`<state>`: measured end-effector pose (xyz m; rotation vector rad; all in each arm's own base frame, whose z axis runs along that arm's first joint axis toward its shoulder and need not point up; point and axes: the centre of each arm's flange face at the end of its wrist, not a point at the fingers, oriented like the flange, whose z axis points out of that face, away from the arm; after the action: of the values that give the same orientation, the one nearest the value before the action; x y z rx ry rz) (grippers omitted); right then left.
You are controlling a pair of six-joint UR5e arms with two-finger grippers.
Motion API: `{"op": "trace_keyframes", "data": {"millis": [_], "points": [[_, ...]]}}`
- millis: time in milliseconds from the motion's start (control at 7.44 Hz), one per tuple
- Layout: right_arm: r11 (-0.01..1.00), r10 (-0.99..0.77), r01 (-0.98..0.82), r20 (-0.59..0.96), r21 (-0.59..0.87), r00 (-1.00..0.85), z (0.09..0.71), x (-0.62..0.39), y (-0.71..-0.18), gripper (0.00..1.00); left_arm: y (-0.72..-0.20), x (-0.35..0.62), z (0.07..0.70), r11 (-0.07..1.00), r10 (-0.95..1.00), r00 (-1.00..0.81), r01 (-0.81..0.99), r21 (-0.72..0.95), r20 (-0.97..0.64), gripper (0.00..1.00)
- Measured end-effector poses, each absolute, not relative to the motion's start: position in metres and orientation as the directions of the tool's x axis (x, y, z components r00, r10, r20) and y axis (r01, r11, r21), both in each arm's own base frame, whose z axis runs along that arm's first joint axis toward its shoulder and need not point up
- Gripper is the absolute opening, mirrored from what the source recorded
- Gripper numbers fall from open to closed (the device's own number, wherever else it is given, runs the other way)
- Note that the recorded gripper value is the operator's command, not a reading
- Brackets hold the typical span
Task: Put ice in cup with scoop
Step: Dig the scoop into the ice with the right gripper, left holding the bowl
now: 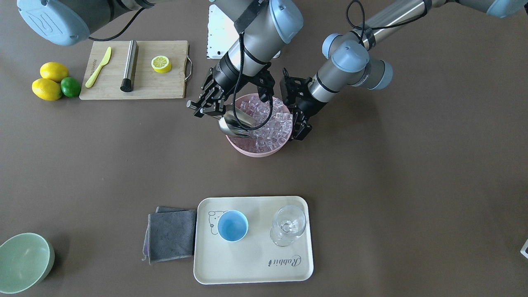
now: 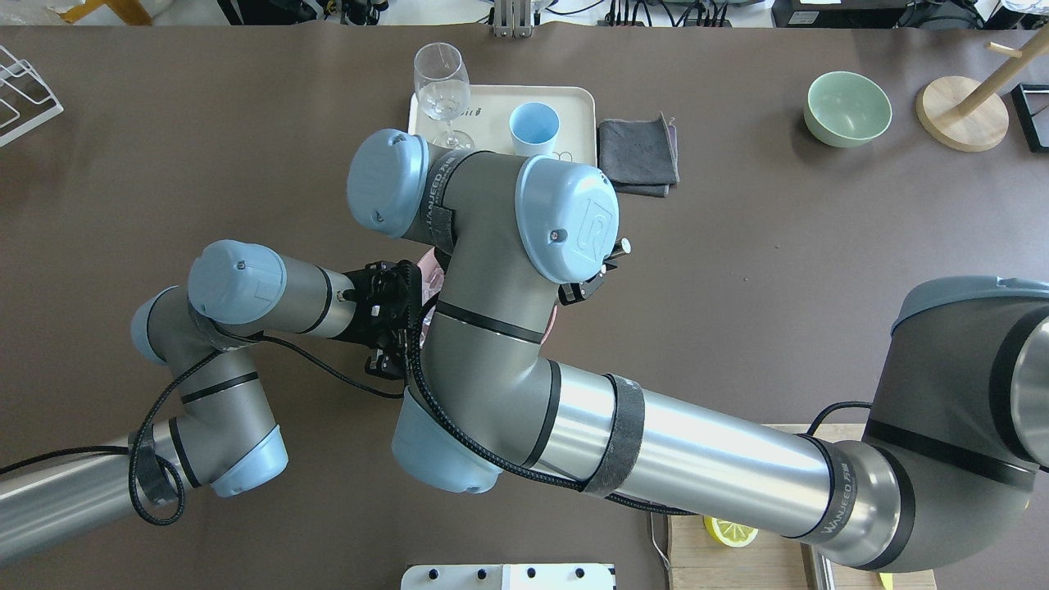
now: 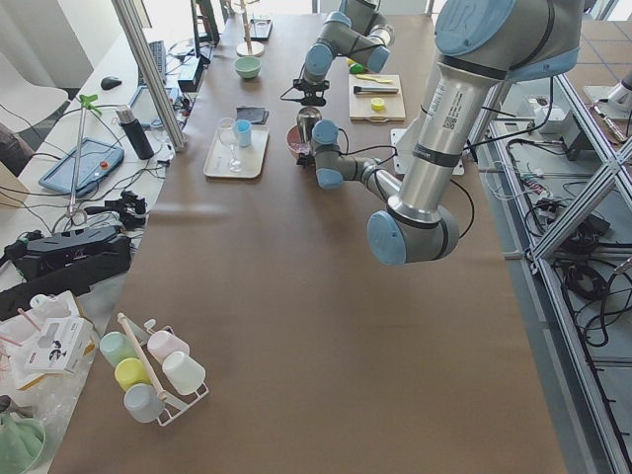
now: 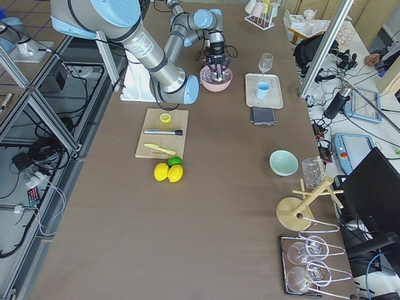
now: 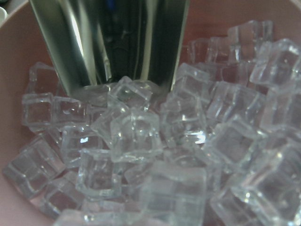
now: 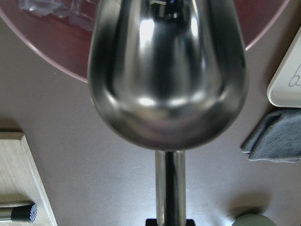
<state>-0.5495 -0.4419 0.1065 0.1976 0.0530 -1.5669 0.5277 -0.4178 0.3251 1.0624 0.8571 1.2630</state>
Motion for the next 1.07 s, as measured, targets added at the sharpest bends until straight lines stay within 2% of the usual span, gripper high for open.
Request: {"op": "trace_keyframes", "data": {"millis": [1075], "points": [[-0.029, -0.969, 0.941, -0.242, 0.338, 0.057, 0.157, -0.533, -0.430, 0.00, -0.418, 0.528, 0.325, -0.012, 0.989, 0.135, -0.313, 0.950, 0.057, 0.99]]}}
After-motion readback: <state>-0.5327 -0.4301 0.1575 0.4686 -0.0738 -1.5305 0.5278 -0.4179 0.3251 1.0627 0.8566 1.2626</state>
